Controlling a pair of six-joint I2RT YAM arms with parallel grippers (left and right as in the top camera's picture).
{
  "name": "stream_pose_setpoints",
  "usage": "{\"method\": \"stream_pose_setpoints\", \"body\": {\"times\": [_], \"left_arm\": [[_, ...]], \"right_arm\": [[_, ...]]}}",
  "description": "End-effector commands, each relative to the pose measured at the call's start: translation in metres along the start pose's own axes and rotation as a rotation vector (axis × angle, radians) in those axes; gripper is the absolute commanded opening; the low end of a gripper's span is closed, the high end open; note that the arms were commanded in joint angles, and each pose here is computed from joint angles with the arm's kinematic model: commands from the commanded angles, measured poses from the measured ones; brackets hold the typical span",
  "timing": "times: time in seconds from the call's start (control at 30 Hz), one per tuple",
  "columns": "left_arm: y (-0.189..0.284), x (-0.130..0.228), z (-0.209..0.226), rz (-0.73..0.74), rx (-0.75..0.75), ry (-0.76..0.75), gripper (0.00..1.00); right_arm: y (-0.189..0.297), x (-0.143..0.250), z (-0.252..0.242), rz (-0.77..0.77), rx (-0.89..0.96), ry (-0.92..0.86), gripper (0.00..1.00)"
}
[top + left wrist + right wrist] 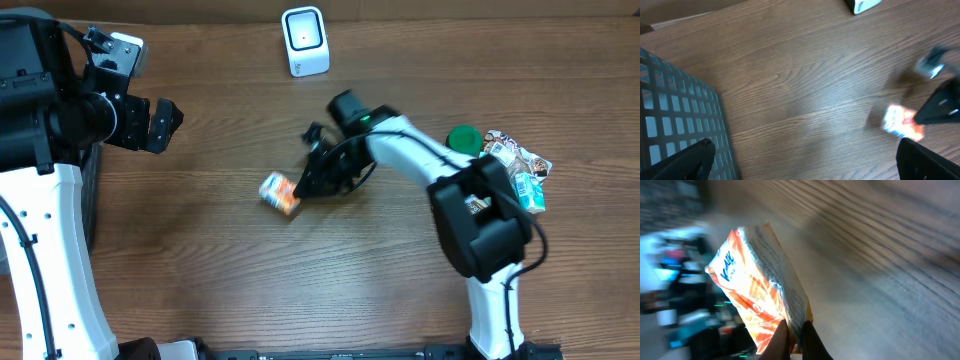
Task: Scan the item barcode
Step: 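Lift the orange tissue pack and carry it toward the scanner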
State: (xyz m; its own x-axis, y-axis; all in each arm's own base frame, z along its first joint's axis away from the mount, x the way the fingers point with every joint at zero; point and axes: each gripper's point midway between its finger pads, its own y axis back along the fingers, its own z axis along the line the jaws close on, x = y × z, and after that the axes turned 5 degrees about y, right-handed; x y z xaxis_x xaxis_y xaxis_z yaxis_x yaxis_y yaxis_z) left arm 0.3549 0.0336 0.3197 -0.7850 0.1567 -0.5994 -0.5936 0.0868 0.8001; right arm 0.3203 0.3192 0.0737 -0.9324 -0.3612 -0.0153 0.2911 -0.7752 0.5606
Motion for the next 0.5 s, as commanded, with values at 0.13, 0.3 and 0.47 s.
{"method": "stream_pose_setpoints", "body": {"times": [0.13, 0.3, 0.47], "left_arm": [[0.003, -0.005, -0.002, -0.015, 0.003, -0.031, 1.0], [0.003, -0.005, -0.002, -0.015, 0.003, -0.031, 1.0], [0.003, -0.005, -0.002, -0.015, 0.003, -0.031, 1.0]], "right_arm": [[0.101, -0.006, 0.09, -0.099, -0.512, 0.074, 0.04], [0.143, -0.013, 0.081, -0.159, -0.606, 0.009, 0.04], [0.164, -0.017, 0.066, -0.205, -0.607, -0.056, 0.04]]}}
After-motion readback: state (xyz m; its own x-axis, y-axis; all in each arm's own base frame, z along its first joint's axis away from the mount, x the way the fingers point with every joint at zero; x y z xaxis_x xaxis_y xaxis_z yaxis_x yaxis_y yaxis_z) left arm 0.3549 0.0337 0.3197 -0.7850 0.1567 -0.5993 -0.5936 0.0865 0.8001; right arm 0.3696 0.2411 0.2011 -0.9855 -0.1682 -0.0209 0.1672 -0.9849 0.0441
